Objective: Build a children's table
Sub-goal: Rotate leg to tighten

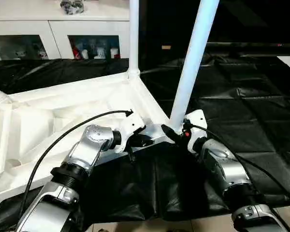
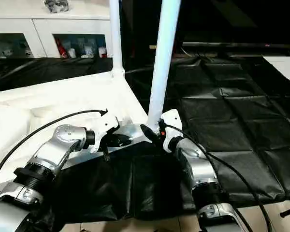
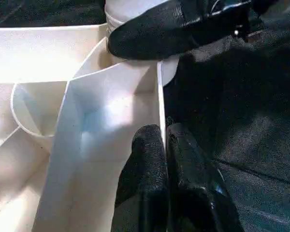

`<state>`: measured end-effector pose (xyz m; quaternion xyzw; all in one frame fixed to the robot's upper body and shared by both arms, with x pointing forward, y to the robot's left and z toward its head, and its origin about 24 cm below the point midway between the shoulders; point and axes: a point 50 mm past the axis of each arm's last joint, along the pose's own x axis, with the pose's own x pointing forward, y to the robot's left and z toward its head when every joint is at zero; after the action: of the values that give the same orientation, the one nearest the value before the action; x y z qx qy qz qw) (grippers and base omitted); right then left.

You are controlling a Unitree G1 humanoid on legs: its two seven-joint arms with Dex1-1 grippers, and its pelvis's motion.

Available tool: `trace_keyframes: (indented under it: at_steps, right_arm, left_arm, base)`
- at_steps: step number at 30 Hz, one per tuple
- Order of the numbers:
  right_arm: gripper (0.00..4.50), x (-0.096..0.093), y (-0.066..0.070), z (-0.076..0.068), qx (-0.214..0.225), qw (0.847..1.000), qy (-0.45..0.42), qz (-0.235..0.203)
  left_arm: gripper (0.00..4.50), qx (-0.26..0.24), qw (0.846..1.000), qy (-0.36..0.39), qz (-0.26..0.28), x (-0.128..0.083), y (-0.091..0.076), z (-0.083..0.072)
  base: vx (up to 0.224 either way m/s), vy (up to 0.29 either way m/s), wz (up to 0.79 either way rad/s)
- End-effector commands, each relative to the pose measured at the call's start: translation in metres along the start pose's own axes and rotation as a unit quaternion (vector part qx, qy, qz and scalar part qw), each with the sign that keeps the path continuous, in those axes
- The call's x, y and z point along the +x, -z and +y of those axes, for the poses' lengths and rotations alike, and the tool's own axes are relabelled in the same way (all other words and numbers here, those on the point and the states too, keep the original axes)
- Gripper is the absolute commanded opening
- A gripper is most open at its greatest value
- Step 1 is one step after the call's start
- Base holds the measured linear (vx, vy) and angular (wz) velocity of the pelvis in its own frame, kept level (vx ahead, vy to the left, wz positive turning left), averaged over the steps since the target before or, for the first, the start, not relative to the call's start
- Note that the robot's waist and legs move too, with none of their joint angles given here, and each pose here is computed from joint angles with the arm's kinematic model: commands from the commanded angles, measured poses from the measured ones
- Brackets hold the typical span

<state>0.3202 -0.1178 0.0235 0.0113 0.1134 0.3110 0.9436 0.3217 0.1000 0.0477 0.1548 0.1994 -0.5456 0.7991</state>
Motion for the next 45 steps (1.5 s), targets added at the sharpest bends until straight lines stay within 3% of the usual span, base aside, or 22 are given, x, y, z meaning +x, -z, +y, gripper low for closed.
trace_keyframes:
  at_steps: [1, 3, 8, 12, 19, 31, 34, 36, 37, 40, 41, 45]
  right_arm:
    - [3.61, 0.018, 0.002, 0.039, 0.012, 0.996, -0.092, 0.002]
    - [3.81, 0.014, 0.0, 0.035, -0.011, 0.994, -0.11, 0.004]
    - [3.81, -0.003, -0.002, 0.018, -0.072, 0.982, -0.17, 0.023]
    - [3.81, -0.019, -0.004, 0.014, -0.079, 0.965, -0.249, 0.037]
    - [3.81, -0.042, -0.008, 0.004, -0.083, 0.944, -0.314, 0.056]
    - [2.8, -0.052, -0.005, 0.005, -0.077, 0.929, -0.353, 0.081]
    - [2.74, -0.048, -0.002, 0.006, -0.077, 0.936, -0.335, 0.077]
    - [2.73, -0.041, 0.0, 0.005, -0.069, 0.952, -0.29, 0.064]
    - [2.73, -0.031, 0.002, 0.002, -0.052, 0.97, -0.233, 0.052]
    - [2.72, -0.02, 0.003, 0.003, -0.035, 0.984, -0.171, 0.031]
    - [2.72, -0.01, 0.005, 0.004, 0.0, 0.994, -0.111, 0.023]
    - [2.72, 0.003, 0.007, 0.014, 0.023, 0.997, -0.067, 0.009]
  left_arm:
    - [0.0, 0.02, 0.997, 0.049, -0.053, 0.022, -0.024, -0.02]
    - [0.0, 0.026, 0.997, 0.056, -0.049, 0.017, -0.02, -0.019]
    - [0.0, 0.039, 0.995, 0.075, -0.049, -0.004, -0.009, -0.012]
    - [0.0, 0.044, 0.992, 0.114, -0.041, -0.017, -0.003, -0.014]
    - [0.0, 0.048, 0.983, 0.176, -0.019, -0.032, 0.007, -0.017]
    - [0.0, 0.051, 0.981, 0.187, -0.007, -0.036, 0.01, -0.015]
    - [0.0, 0.044, 0.986, 0.162, -0.013, -0.033, 0.008, -0.012]
    - [0.0, 0.037, 0.99, 0.131, -0.02, -0.028, 0.005, -0.009]
    - [0.0, 0.034, 0.993, 0.11, -0.029, -0.024, 0.001, -0.007]
    - [0.0, 0.026, 0.996, 0.077, -0.041, -0.016, -0.005, -0.005]
    - [0.0, 0.021, 0.997, 0.057, -0.051, -0.008, -0.01, -0.005]
    - [0.0, 0.009, 0.998, 0.029, -0.059, 0.007, -0.017, -0.007]
  base:
    - [0.0, 0.0, 0.0]
    - [0.0, 0.0, 0.0]
    - [0.0, 0.0, 0.0]
    - [0.0, 0.0, 0.0]
    - [0.0, 0.0, 0.0]
    - [0.0, 0.0, 0.0]
    - [0.0, 0.0, 0.0]
    - [0.0, 0.0, 0.0]
    - [0.0, 0.0, 0.0]
    - [0.0, 0.0, 0.0]
    - [0.0, 0.0, 0.0]
    - [0.0, 0.0, 0.0]
